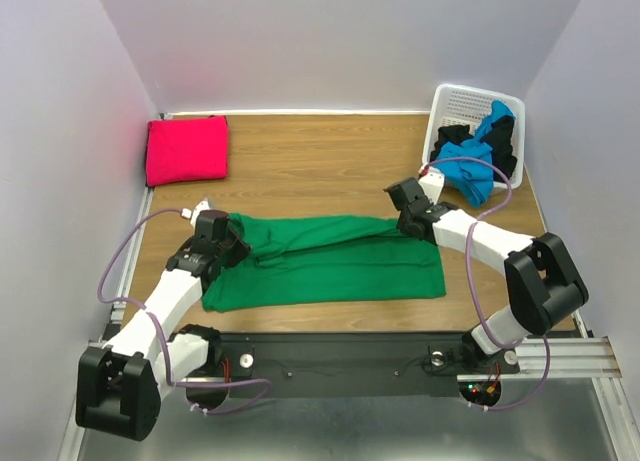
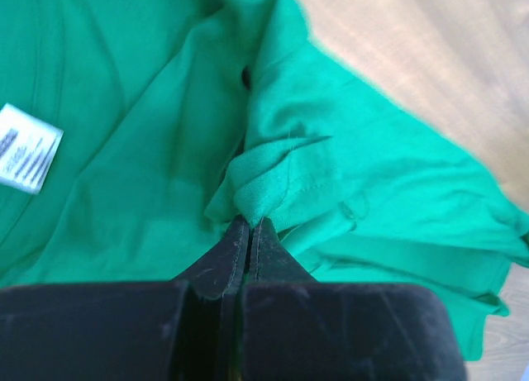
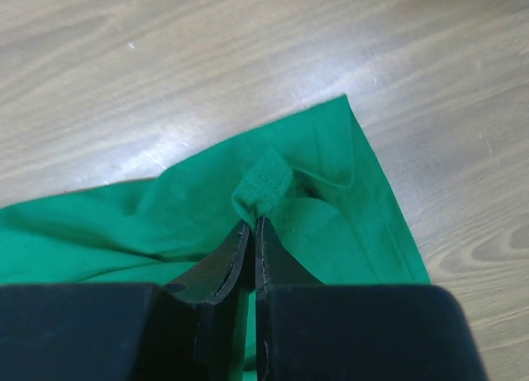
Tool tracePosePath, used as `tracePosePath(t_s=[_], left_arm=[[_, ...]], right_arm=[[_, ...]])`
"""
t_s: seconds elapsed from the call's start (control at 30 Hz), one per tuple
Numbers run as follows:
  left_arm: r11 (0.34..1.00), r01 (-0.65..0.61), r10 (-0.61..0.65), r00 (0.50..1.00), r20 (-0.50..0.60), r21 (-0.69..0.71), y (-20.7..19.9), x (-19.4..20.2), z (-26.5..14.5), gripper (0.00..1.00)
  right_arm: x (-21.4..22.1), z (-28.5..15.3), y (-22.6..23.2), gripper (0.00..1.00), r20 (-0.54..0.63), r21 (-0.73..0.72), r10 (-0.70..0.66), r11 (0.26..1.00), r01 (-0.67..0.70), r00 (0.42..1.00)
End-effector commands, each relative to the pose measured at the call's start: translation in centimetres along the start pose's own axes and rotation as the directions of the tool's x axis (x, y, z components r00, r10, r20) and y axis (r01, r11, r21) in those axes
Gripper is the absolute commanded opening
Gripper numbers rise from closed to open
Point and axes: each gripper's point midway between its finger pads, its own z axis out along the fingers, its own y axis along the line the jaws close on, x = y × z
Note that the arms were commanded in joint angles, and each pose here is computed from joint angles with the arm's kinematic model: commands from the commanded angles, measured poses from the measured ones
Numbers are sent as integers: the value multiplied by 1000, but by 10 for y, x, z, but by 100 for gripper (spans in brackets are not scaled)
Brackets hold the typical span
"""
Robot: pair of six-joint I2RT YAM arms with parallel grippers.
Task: Fold and stack the t-shirts
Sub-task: Fold the tshirt
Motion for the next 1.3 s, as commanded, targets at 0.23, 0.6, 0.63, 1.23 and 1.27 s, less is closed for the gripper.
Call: tracePosePath(t_s=[0.23, 0.6, 0.63, 1.23, 1.27], left_arm=[[998, 60, -60, 989, -135, 1, 14, 45, -16, 30], [992, 80, -90, 991, 99, 96, -29, -27, -61, 99], [995, 71, -76, 993, 89, 64, -28, -26, -49, 99], [944, -21, 18, 1000, -12, -328, 16, -26, 39, 69], [941, -26, 18, 999, -26, -337, 22, -19, 40, 62]], right_arm=[[28, -16, -16, 65, -29, -38, 41, 998, -43, 999], [-19, -72, -7, 100, 73, -235, 90, 969, -71, 993], [-20, -71, -4, 100, 70, -239, 79, 969, -61, 994], [-10, -47, -1, 100, 45, -168, -8, 986, 16, 999], [-9, -48, -1, 100, 46, -169, -10, 986, 18, 999]])
